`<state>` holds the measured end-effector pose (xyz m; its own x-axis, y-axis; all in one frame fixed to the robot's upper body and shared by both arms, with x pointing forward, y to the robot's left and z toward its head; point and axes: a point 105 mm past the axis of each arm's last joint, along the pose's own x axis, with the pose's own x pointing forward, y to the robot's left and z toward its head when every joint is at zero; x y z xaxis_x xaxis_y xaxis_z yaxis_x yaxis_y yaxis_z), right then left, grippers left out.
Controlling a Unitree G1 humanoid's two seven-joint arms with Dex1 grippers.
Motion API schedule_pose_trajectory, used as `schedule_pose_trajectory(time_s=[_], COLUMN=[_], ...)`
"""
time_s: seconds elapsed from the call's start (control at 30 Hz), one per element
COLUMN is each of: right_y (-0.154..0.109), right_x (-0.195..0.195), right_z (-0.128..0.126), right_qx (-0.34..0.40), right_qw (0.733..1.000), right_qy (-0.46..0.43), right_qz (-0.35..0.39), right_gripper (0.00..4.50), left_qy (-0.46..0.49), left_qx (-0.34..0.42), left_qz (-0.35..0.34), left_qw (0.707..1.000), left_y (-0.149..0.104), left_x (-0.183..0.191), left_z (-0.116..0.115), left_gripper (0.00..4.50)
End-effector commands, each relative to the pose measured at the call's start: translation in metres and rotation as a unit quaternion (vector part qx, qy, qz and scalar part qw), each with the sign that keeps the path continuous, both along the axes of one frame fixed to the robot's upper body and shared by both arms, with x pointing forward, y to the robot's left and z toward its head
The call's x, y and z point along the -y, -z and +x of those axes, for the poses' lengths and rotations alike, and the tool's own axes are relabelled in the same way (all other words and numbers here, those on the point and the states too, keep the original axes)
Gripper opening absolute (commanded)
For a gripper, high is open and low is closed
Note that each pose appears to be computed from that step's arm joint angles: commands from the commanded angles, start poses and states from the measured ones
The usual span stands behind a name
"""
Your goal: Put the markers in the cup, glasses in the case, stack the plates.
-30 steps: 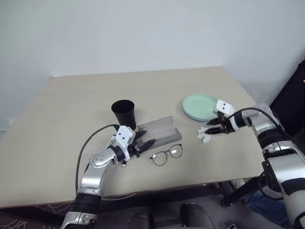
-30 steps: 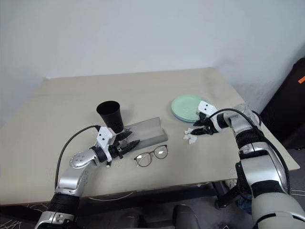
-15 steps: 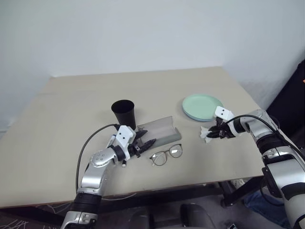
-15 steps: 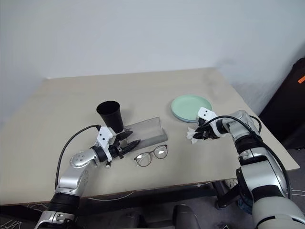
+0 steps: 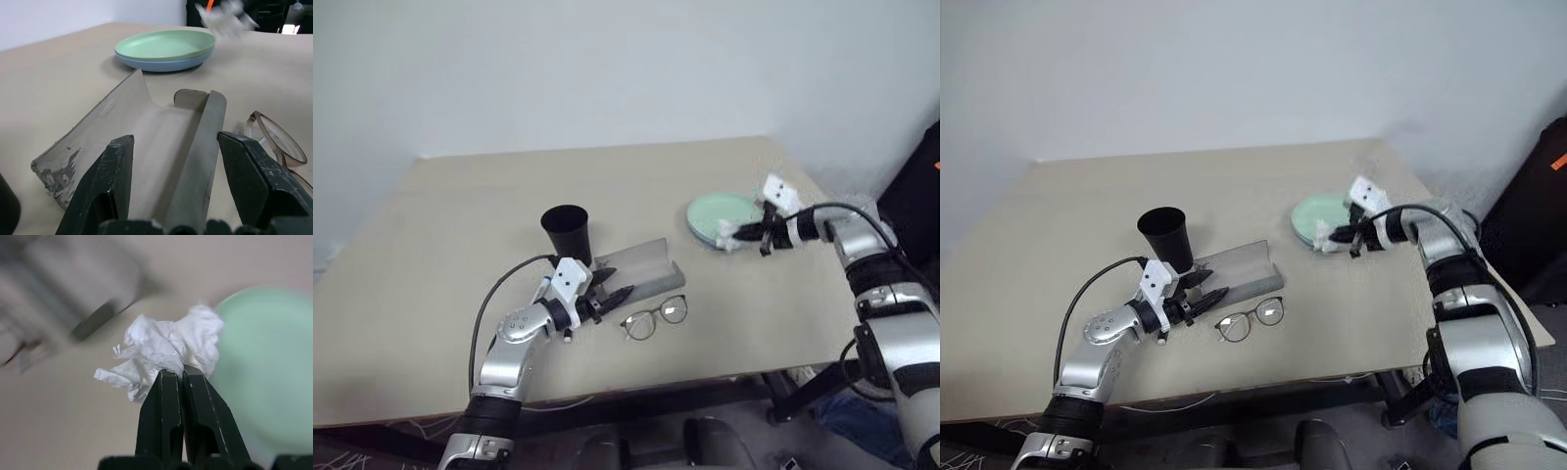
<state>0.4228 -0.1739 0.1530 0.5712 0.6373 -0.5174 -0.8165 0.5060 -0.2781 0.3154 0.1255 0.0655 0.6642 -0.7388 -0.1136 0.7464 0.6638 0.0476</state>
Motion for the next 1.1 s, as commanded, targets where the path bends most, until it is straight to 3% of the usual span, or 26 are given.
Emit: schedule_pose_trajectory(time_s=[0.03, 0.33, 0.43, 0.67, 0.9, 1.1], right_y=[-0.002, 0.019, 0.020, 0.019, 0.013, -0.011], right_x=[0.006, 0.004, 0.002, 0.003, 0.002, -0.011], right_z=[0.020, 0.032, 0.032, 0.032, 0.031, 0.026], right_qx=[0.048, 0.061, 0.053, 0.067, 0.078, 0.095], right_qw=[0.996, 0.988, 0.988, 0.988, 0.989, 0.992], right_qy=[0.077, 0.143, 0.146, 0.138, 0.125, 0.061], right_qz=[-0.010, -0.018, 0.001, -0.014, -0.009, 0.060], right_gripper=[0.06, 0.06, 0.69, 2.98, 2.98, 2.98], left_qy=[0.007, 0.001, -0.002, -0.004, 0.001, 0.027], left_qx=[0.022, 0.025, 0.026, 0.024, 0.023, 0.029], left_qz=[-0.004, -0.001, -0.001, 0.000, 0.001, -0.012], left_qw=[1.000, 1.000, 1.000, 1.000, 1.000, 0.999], left_y=[-0.012, -0.013, -0.014, -0.013, -0.015, -0.026], left_x=[0.003, 0.000, -0.002, -0.004, -0.002, 0.006], left_z=[0.002, 0.001, 0.000, -0.001, 0.001, 0.002], left_gripper=[2.83, 2.83, 2.83, 2.83, 2.83, 2.83])
